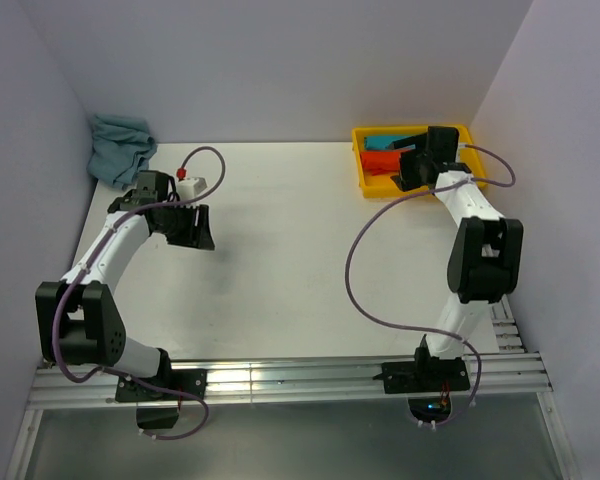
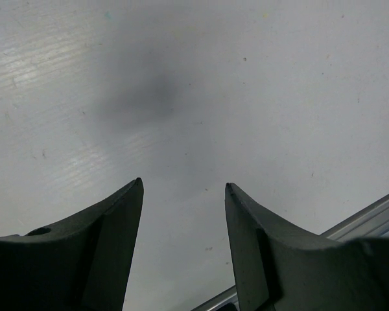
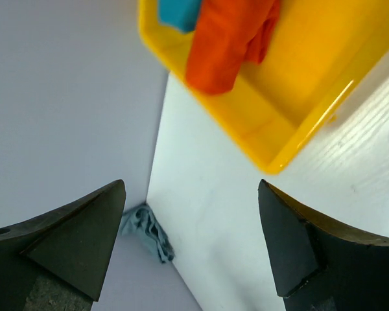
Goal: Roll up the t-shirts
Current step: Place the rolled tshirt into the container
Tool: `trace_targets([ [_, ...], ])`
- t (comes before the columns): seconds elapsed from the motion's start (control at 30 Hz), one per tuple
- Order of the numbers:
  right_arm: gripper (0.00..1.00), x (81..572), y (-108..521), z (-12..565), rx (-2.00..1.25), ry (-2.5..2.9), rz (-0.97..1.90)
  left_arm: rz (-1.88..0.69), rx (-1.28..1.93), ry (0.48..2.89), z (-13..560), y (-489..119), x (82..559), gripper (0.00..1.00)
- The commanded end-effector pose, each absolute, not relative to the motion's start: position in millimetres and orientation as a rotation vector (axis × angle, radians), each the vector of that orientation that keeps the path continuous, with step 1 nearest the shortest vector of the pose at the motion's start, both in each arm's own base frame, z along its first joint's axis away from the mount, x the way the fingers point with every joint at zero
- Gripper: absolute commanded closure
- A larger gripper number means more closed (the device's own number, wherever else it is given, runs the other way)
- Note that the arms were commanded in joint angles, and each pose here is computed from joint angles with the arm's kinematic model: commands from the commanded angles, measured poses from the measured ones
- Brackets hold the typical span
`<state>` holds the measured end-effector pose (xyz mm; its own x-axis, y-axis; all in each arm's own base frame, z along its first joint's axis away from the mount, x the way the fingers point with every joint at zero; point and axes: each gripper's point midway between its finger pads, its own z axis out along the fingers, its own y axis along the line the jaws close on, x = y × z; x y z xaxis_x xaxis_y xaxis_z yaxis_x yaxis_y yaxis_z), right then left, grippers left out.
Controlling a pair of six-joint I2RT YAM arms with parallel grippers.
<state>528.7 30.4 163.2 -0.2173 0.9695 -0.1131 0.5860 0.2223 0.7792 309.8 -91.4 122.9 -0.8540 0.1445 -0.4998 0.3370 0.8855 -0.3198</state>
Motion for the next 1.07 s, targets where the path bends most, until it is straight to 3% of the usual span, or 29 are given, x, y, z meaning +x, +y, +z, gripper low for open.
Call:
trace_targets([
  [0.0, 0.1, 488, 48, 203, 1.286, 1.888, 0.815, -0.52, 0.363, 2.478, 146, -86, 319, 0.41],
  [0.6, 0.04, 289, 117, 243, 0.836, 1.833, 0.667, -0.627, 0.413, 2.29, 195, -96, 310, 0.41],
  [1.03, 0.01, 255, 93, 228, 0.862, 1.748, 0.648, -0.66, 0.441, 2.258, 203, -101, 298, 0.4],
])
